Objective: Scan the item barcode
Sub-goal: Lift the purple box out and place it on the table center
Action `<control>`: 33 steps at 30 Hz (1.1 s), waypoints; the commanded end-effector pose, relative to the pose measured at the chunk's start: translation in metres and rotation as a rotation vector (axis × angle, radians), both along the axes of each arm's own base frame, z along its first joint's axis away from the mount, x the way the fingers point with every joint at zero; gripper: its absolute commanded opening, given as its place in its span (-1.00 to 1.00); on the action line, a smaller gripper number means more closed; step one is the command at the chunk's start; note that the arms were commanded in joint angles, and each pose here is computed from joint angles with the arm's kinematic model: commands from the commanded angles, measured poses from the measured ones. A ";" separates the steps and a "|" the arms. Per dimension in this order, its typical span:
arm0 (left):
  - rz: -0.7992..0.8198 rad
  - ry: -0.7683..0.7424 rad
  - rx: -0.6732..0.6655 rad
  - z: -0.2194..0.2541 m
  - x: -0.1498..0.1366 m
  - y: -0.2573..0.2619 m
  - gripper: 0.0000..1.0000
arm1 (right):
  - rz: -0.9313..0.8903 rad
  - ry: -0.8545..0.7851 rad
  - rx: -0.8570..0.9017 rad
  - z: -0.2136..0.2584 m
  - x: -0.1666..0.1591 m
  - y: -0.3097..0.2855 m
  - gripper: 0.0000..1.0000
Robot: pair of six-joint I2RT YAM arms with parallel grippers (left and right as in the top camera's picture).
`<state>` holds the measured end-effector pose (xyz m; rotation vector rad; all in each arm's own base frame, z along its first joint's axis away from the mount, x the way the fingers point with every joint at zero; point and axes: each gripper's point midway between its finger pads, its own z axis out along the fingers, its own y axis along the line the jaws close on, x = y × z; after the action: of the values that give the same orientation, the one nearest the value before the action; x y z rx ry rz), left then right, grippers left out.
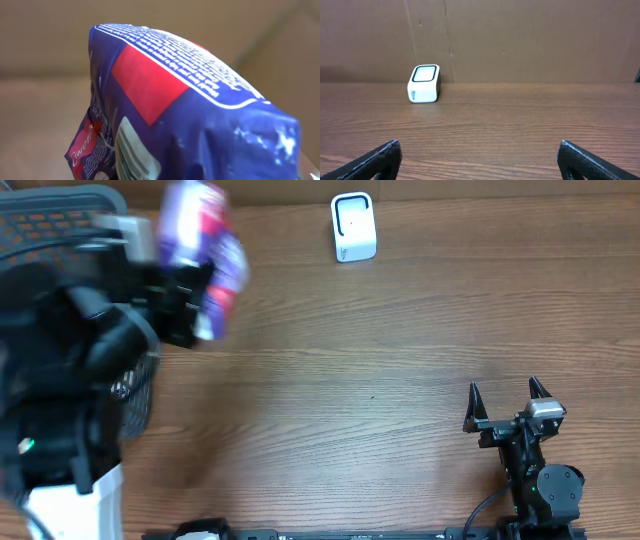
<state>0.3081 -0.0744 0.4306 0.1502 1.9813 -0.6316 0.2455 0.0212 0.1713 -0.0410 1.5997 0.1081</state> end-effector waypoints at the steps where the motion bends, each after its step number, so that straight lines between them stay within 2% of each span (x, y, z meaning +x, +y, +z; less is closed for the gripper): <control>1: -0.032 0.159 0.091 -0.046 0.009 -0.029 -0.91 | -0.016 -0.005 -0.007 -0.001 0.000 -0.003 1.00; 10: -0.180 0.480 0.318 -0.154 0.015 -0.103 -0.91 | -0.016 -0.005 -0.007 -0.001 0.000 -0.003 1.00; 13: -0.181 0.565 0.395 -0.191 0.022 -0.117 -0.91 | -0.016 -0.005 -0.007 -0.002 0.000 -0.003 1.00; 20: 0.125 0.779 0.667 -0.275 0.041 -0.080 -0.92 | -0.016 -0.005 -0.007 -0.002 0.000 -0.003 1.00; 23: 0.196 0.830 0.764 -0.302 0.046 -0.066 -0.91 | -0.016 -0.005 -0.007 -0.001 0.000 -0.003 1.00; 24: 0.197 0.842 0.779 -0.309 0.047 -0.066 -0.73 | -0.016 -0.005 -0.007 -0.001 0.000 -0.003 1.00; 25: 0.195 0.856 0.787 -0.317 0.048 -0.067 -0.68 | -0.016 -0.005 -0.007 -0.002 0.000 -0.003 1.00; 29: 0.213 0.848 0.761 -0.333 0.061 -0.075 -0.67 | -0.016 -0.005 -0.007 -0.002 0.000 -0.003 1.00; 30: 0.215 0.829 0.747 -0.333 0.067 -0.078 -0.61 | -0.016 -0.005 -0.007 -0.001 0.000 -0.003 1.00; 31: 0.219 0.802 0.728 -0.332 0.073 -0.081 -0.42 | -0.016 -0.005 -0.007 -0.001 0.000 -0.003 1.00; 32: 0.222 0.781 0.713 -0.329 0.079 -0.084 -0.07 | -0.016 -0.005 -0.007 -0.001 0.000 -0.003 1.00; 33: 0.223 0.758 0.702 -0.325 0.084 -0.086 0.45 | -0.016 -0.005 -0.007 -0.002 0.000 -0.003 1.00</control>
<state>0.3788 -0.1605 0.0911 0.1641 2.9089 0.2225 0.2455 0.0212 0.1711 -0.0413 1.6004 0.1084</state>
